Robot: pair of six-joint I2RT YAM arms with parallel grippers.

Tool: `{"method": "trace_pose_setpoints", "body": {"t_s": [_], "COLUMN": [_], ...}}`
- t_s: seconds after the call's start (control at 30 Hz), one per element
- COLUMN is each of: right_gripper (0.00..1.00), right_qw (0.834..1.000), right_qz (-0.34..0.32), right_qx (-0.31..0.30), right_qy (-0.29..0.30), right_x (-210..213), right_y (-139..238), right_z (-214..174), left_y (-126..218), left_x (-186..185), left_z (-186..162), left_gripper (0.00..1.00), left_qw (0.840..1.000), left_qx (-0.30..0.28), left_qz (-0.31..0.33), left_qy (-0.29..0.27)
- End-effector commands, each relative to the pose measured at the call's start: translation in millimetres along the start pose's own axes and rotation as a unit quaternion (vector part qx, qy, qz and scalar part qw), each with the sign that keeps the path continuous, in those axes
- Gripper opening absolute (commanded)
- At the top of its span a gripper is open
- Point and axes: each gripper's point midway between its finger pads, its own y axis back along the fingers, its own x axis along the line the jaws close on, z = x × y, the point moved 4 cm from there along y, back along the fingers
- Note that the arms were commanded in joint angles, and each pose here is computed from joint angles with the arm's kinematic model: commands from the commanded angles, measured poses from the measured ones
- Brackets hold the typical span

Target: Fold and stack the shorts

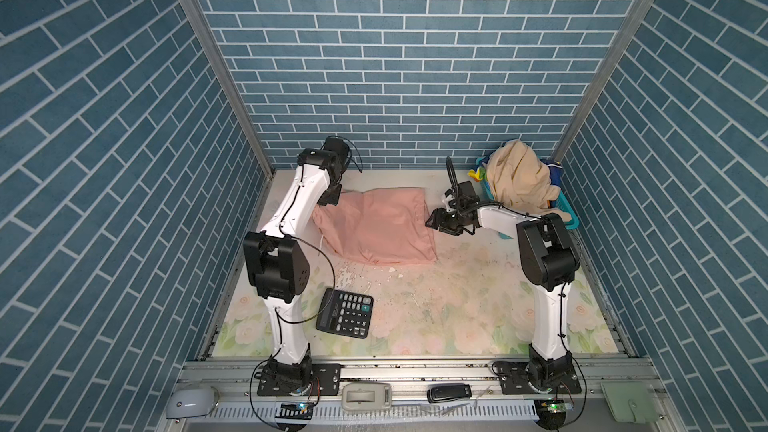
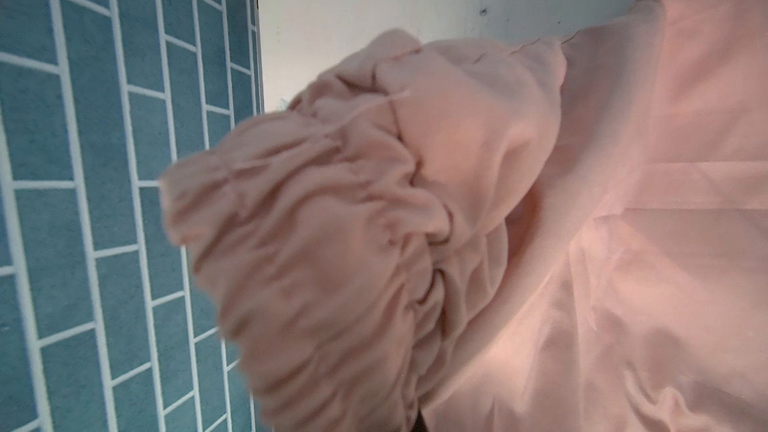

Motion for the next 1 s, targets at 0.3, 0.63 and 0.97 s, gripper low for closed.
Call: {"method": "trace_pose_setpoints", "body": {"t_s": [0.3, 0.63, 0.97], "right_gripper": [0.34, 0.12, 0.09], "right_qw": [0.999, 0.999, 0.999], "right_qz": [0.002, -0.006, -0.001], "right_qx": [0.035, 0.030, 0.033], "right_qy": [-0.014, -0.021, -0.030], "right_x": [14.6, 10.3, 6.7], "right_y": [-49.9, -53.1, -54.3], "right_z": [-18.5, -18.9, -25.9], "left_y": [-2.5, 3.4, -2.7], "left_x": [-40.2, -81.4, -137.2], "left_z": [7.7, 14.6, 13.4], "left_gripper": [0.00, 0.00, 0.00], "left_qw": [0.994, 0.993, 0.995], "left_qx": [0.039, 0.050, 0.058], "left_qz": [0.053, 0.037, -0.059], "left_qy": [-0.085, -0.101, -0.060]}}
